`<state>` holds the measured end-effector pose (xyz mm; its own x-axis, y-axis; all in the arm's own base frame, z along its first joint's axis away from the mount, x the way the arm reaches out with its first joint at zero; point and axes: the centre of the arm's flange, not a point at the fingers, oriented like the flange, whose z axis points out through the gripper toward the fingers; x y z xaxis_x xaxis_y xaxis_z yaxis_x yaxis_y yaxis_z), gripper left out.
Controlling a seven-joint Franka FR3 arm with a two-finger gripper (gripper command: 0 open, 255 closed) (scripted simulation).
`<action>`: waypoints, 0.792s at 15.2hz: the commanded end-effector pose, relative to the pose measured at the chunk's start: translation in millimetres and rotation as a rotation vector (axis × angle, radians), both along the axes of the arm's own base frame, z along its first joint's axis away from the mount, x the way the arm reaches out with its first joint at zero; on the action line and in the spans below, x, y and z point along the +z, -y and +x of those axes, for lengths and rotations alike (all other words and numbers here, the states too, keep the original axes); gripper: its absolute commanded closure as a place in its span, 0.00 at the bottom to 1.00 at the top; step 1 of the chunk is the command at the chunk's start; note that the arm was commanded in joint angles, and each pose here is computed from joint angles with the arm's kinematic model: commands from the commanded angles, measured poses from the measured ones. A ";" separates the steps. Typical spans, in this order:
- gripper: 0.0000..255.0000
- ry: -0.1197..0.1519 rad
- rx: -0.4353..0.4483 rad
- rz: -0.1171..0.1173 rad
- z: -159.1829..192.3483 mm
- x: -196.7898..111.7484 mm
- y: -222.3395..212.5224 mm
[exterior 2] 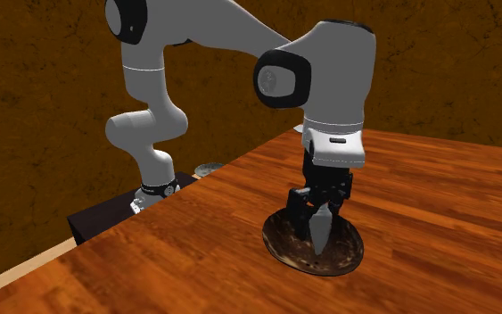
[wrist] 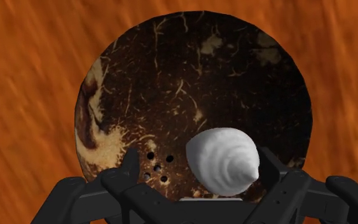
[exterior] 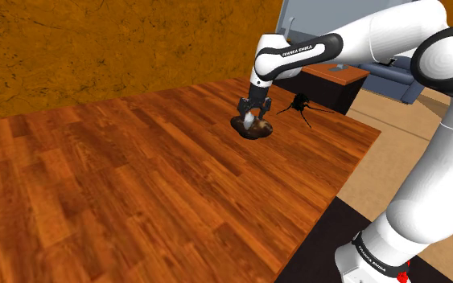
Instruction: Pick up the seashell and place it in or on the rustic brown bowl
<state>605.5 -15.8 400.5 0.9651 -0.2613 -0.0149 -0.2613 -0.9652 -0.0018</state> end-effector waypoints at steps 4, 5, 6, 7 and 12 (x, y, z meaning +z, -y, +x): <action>0.00 0.000 0.000 0.000 0.6 50.0 0.1; 0.00 0.000 0.000 0.000 0.6 50.0 0.1; 0.00 0.000 0.000 0.000 0.5 50.0 0.1; 0.00 0.000 0.000 0.000 0.6 50.0 0.1; 0.00 0.000 0.000 0.000 0.6 50.0 0.1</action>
